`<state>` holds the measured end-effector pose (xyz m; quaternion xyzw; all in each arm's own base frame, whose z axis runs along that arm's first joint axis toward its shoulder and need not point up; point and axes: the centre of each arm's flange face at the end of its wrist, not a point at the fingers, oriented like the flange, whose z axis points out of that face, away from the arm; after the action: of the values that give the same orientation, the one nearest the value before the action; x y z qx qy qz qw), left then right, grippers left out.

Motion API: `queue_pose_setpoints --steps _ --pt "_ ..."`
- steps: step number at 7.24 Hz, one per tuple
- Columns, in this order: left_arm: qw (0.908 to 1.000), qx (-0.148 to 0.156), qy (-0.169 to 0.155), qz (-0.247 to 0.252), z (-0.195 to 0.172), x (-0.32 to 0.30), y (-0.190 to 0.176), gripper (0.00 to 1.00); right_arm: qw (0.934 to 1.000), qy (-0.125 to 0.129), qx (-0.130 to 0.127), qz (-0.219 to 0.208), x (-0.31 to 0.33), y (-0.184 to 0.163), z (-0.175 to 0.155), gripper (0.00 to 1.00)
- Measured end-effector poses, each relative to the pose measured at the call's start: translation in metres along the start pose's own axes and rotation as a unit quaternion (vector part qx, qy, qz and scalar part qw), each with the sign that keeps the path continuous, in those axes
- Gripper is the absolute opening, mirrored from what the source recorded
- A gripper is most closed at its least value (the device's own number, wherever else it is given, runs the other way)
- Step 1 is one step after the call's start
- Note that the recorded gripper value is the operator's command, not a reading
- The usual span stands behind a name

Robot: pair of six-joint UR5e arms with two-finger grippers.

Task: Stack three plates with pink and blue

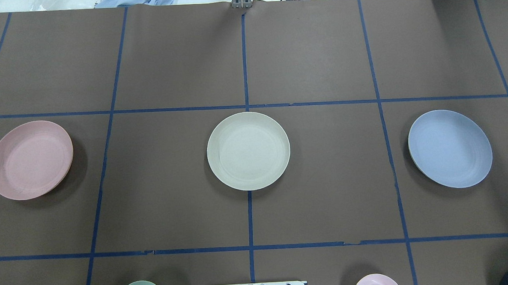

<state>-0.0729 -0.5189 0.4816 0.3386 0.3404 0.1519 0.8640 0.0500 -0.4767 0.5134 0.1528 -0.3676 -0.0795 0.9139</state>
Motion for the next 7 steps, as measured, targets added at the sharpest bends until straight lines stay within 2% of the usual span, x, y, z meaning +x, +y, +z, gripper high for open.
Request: queue_pose_setpoints --steps 1,2,3,4,7 --pt "0.9999 0.005 0.011 -0.009 0.011 0.013 0.003 1.0 0.9999 -0.005 0.01 0.005 -0.002 -0.001 0.0 1.0" --pt "0.999 -0.009 0.031 -0.03 0.038 0.03 0.02 1.0 0.9997 -0.007 0.014 0.016 0.0 0.001 0.003 1.0" --pt "0.9962 -0.025 0.05 -0.066 0.068 0.046 0.04 1.0 0.9996 -0.008 0.014 0.022 0.001 0.002 0.005 1.0" --pt "0.993 -0.028 0.061 -0.098 0.101 0.057 0.07 0.98 0.9996 -0.009 0.014 0.024 0.002 0.002 0.006 1.0" --pt "0.9838 0.0 0.07 -0.165 0.188 0.076 0.166 0.87 0.9995 -0.01 0.016 0.024 0.001 0.002 0.005 1.0"
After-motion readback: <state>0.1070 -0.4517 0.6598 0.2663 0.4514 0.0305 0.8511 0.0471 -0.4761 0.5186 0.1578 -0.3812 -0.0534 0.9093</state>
